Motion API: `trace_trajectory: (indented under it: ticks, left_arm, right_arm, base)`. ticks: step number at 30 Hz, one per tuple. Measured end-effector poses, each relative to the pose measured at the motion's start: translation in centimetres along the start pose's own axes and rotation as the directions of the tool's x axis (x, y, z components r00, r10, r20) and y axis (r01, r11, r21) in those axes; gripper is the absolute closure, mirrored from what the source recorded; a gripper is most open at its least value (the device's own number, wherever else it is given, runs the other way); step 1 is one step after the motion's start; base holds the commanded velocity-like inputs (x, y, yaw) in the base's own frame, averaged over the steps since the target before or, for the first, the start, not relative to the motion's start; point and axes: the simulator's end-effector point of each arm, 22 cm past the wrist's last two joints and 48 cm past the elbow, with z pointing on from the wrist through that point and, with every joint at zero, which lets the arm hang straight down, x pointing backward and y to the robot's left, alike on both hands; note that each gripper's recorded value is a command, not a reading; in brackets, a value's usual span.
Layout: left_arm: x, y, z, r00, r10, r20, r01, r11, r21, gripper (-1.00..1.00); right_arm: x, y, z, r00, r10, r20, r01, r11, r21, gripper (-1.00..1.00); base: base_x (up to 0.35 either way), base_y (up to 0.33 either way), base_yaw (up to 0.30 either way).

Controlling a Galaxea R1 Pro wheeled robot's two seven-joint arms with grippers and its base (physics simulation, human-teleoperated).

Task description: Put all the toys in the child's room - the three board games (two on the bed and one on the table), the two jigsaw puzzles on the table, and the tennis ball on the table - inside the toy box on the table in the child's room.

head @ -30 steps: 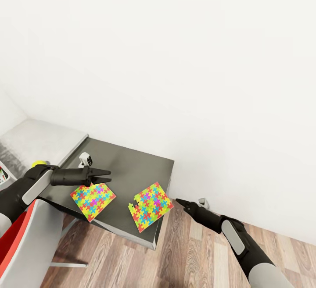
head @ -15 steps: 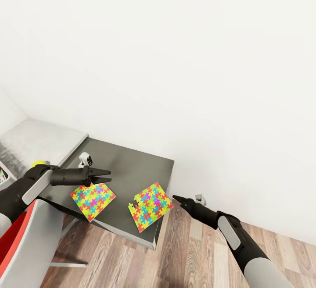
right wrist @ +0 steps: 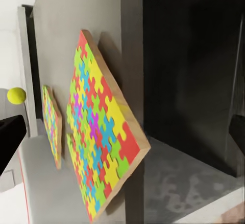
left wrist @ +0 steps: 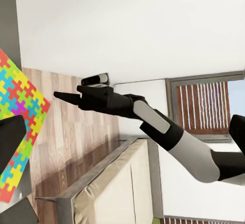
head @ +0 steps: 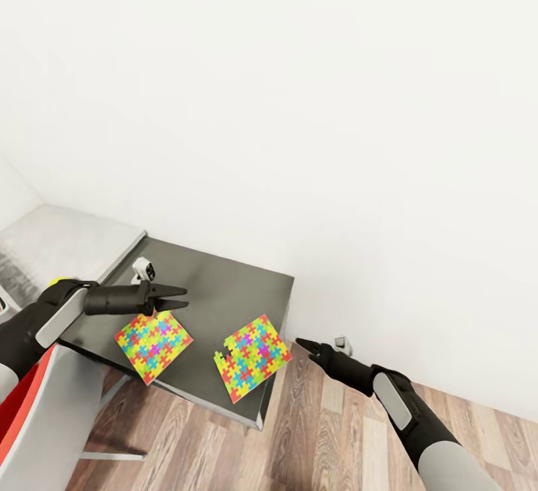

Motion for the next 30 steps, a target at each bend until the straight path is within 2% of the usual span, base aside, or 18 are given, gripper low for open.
trace_trajectory:
  ticks: [15,30]
  left_arm:
    - [0.0,0.6,-0.1,1.0,-0.01,0.002,0.01,1.0,-0.002,-1.0]
    - [0.3,1.7,0.3,1.0,-0.03,-0.004,0.03,1.0,-0.003,-1.0]
  right_arm:
    - [0.4,-0.8,0.0,1.0,0.015,-0.009,-0.015,1.0,0.01,-1.0]
    - [1.8,-1.5,0.6,0.998,0.052,-0.045,-0.051,0.999,0.017,-1.0]
  base:
    - [0.091,-0.013,0.0]
    - [-0.014,0.0,0.0]
